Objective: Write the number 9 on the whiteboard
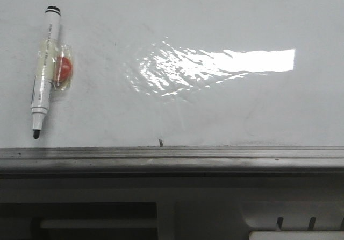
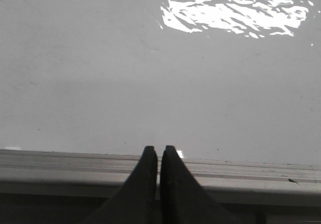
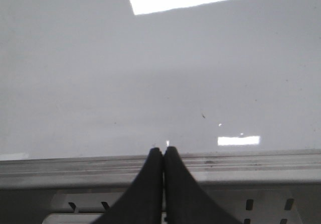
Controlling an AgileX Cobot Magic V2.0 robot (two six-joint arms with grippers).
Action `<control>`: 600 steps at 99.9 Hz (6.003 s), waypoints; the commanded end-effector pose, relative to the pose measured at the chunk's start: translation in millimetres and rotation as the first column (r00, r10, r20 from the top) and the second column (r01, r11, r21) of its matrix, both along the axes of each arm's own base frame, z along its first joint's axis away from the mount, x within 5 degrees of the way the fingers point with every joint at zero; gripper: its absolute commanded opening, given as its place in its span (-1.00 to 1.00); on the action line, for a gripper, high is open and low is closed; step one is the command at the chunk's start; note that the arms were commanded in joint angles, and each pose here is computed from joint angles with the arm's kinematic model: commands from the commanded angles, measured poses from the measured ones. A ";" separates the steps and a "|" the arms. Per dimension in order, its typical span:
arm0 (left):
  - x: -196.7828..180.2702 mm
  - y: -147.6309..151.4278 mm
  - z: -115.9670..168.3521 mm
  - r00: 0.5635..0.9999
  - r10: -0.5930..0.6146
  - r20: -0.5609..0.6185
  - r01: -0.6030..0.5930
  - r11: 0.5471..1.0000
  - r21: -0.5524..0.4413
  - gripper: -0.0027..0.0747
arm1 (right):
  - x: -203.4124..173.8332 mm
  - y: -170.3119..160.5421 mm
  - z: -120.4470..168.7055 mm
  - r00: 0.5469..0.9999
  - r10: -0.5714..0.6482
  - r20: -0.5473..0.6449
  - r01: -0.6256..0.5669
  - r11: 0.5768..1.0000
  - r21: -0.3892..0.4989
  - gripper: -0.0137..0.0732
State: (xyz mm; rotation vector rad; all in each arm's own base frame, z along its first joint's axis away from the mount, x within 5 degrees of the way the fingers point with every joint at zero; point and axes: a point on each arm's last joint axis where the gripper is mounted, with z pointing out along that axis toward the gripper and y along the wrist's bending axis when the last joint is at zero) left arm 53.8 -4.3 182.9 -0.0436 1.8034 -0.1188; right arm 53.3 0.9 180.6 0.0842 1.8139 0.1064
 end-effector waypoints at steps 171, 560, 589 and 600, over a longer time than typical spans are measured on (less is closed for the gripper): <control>0.3 4.2 29.4 0.912 0.058 0.407 -0.038 0.998 -0.058 -0.98 | 1.8 1.5 25.7 0.940 0.015 0.340 -0.014 1.000 -0.006 -0.85; 59.2 -131.4 68.5 0.580 -0.814 -0.019 0.737 0.515 0.437 -0.98 | 50.4 93.9 151.1 0.724 0.673 -0.152 -0.674 0.737 0.053 0.15; 54.8 -136.8 76.4 0.487 -0.871 0.060 0.702 0.431 0.567 -0.98 | 64.4 144.6 159.5 0.618 0.776 -0.126 -0.778 0.627 0.042 0.21; 54.8 -136.7 76.4 0.487 -0.871 0.060 0.702 0.431 0.567 -0.98 | 72.5 158.1 162.2 0.606 0.783 -0.144 -0.786 0.617 0.043 0.21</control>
